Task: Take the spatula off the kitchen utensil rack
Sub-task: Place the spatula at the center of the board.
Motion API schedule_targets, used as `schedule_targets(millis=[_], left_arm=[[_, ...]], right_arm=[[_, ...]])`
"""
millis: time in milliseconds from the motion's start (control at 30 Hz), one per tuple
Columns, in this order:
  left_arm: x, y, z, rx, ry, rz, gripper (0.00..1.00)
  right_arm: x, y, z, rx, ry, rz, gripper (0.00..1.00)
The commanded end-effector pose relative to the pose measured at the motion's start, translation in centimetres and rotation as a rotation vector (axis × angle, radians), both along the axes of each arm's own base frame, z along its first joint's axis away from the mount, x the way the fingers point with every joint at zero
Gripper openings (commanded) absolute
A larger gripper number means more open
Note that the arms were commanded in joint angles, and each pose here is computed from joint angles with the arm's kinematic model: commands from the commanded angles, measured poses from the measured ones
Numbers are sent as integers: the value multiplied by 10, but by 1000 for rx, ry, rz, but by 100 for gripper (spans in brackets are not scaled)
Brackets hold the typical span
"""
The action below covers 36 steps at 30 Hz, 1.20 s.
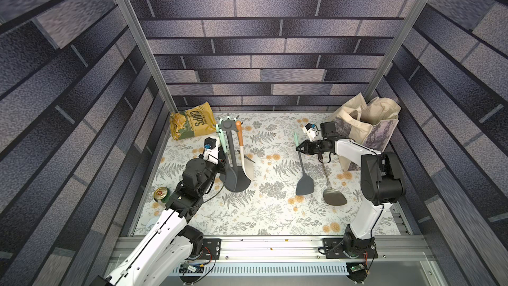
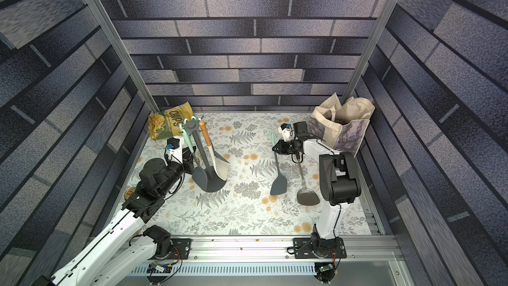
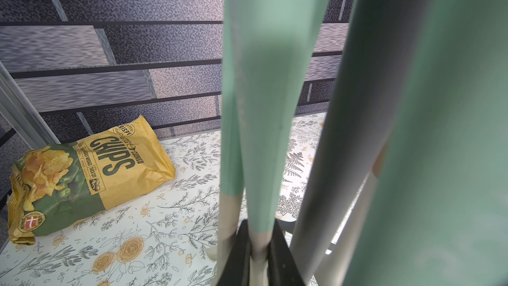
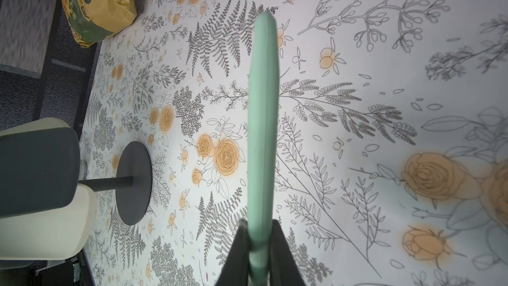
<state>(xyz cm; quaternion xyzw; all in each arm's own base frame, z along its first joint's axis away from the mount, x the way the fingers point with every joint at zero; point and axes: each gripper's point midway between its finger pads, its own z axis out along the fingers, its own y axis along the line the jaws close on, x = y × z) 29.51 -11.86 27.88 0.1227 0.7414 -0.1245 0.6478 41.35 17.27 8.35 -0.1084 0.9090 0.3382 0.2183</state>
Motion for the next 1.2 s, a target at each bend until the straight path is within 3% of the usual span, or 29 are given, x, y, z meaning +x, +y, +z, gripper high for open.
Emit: schedule_targets(millis=[0,500,767,1067,1167], left_arm=[[0,6,7,7,-13,27,11],[0,6,7,5,-10,27,11],[0,7,8,7,-13,29,11],[1,5,7,6,-6,23,11],[0,6,8,7,-11,24,11]], right_arm=[[1,-1,-8,1,66,-23,0],[-6,-10,-37,-57,257,-96,0],[-14,-27,-65,-192,353,-101,0],[-9,-28,-74,-183,399,-152,0],[-7,-33,-74,-206,400,-177,8]])
